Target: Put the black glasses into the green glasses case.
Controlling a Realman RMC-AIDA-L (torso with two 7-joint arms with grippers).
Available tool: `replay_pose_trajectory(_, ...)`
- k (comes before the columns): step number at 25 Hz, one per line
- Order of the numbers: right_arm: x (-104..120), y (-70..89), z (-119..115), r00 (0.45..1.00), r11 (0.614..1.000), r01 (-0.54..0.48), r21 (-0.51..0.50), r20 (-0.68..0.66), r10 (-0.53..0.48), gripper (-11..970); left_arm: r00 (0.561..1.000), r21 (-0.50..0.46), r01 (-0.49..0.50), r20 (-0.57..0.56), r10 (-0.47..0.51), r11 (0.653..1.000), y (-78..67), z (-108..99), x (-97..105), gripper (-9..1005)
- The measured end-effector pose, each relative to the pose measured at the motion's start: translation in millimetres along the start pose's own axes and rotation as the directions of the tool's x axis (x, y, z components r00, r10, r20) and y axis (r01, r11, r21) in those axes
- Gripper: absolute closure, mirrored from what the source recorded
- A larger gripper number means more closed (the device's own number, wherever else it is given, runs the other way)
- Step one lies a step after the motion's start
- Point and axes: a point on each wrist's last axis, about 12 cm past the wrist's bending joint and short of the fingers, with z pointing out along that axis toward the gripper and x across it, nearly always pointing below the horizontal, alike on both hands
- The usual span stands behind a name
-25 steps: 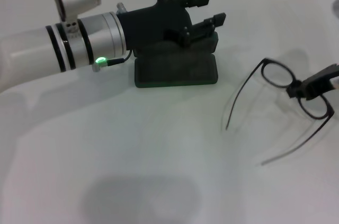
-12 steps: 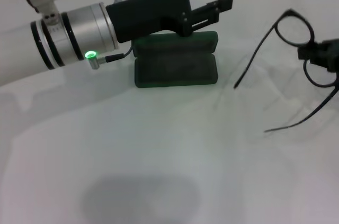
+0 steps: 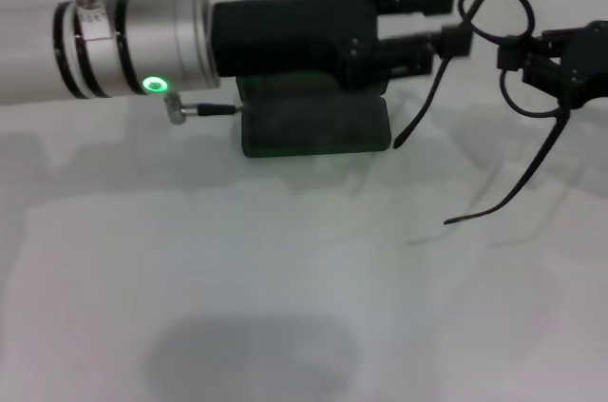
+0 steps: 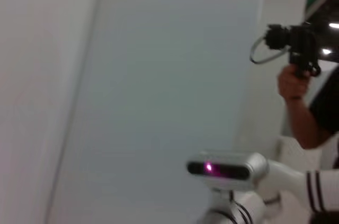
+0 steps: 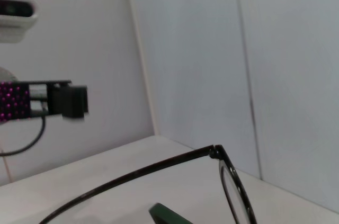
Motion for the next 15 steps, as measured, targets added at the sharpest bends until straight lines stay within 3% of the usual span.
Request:
replay_pose_trajectory(4,-4.2,5.3,7.8,1.0,0.999,0.024,-0.044,0.007,-0.024,846,0.994,0.047,0.033,-0.101,-0.028,0.998,-1.4,16.1,6.9,462)
replay_pose_trajectory(15,-10.0,18.6,16.0,0.999,0.985,0.034,-0.166,0.02,-0.031,846,0.99,0.072,0.038,-0.137,-0.028,0.997,-4.1,28.4,11.9,462)
